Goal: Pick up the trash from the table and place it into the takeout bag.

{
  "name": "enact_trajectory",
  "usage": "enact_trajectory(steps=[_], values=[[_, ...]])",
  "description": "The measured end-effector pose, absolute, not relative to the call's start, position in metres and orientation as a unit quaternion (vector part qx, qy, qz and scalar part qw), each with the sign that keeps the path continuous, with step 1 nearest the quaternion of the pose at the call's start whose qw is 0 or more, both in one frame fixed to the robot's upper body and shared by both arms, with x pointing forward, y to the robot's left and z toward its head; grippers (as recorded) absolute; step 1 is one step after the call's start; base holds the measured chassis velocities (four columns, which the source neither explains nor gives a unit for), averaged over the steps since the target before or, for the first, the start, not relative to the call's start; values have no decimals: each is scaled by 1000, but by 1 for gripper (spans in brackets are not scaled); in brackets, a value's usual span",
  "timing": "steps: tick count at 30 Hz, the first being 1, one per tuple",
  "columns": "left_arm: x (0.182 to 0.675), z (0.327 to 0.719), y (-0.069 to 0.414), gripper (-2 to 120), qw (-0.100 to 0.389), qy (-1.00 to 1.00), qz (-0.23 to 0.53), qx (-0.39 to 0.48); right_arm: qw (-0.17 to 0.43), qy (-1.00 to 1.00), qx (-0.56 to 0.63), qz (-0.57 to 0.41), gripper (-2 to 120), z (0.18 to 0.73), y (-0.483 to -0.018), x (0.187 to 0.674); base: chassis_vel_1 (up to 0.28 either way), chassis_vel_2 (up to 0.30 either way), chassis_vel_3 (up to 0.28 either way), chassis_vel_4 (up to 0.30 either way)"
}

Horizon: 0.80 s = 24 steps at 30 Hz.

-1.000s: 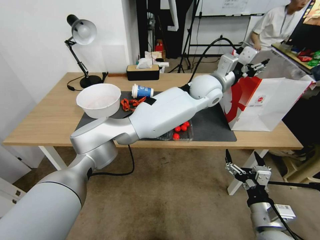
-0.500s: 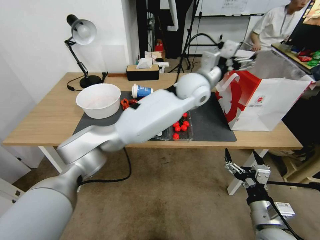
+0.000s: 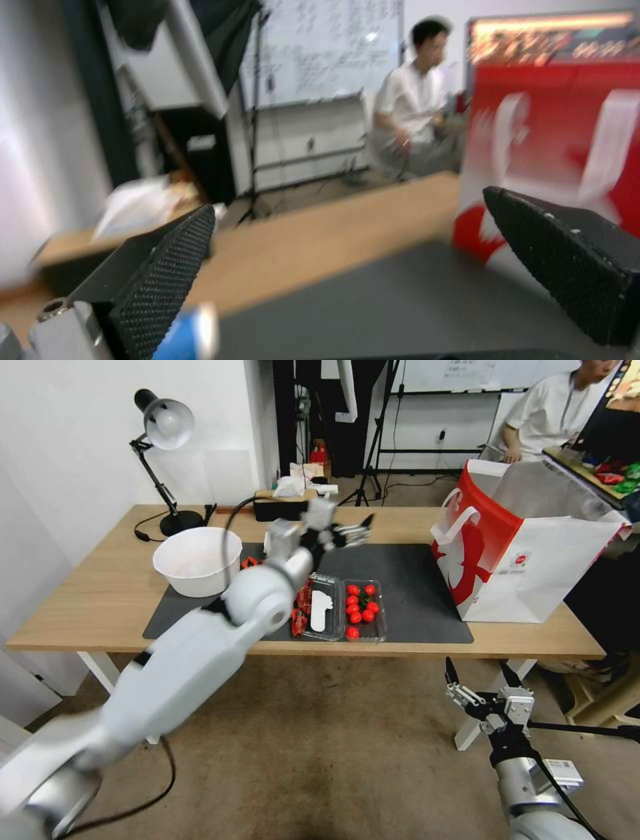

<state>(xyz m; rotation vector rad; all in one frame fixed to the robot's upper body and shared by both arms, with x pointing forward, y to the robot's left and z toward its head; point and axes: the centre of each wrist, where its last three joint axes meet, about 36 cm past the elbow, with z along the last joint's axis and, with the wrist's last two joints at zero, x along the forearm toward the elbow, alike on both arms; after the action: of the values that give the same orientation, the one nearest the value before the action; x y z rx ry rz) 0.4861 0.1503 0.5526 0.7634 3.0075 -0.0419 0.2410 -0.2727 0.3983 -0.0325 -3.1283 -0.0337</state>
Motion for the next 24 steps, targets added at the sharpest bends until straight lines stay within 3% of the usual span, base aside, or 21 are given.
enact_trajectory(steps=[9,24], values=[[430,507,224,100,11,989,-3,149,7,-1000,-1,-11,100,399,-270,241,0,0,0,0],[319,448,254,100,-45,998,-52,2,1,-1000,10,-17,100,403,-263,244,0,0,0,0]])
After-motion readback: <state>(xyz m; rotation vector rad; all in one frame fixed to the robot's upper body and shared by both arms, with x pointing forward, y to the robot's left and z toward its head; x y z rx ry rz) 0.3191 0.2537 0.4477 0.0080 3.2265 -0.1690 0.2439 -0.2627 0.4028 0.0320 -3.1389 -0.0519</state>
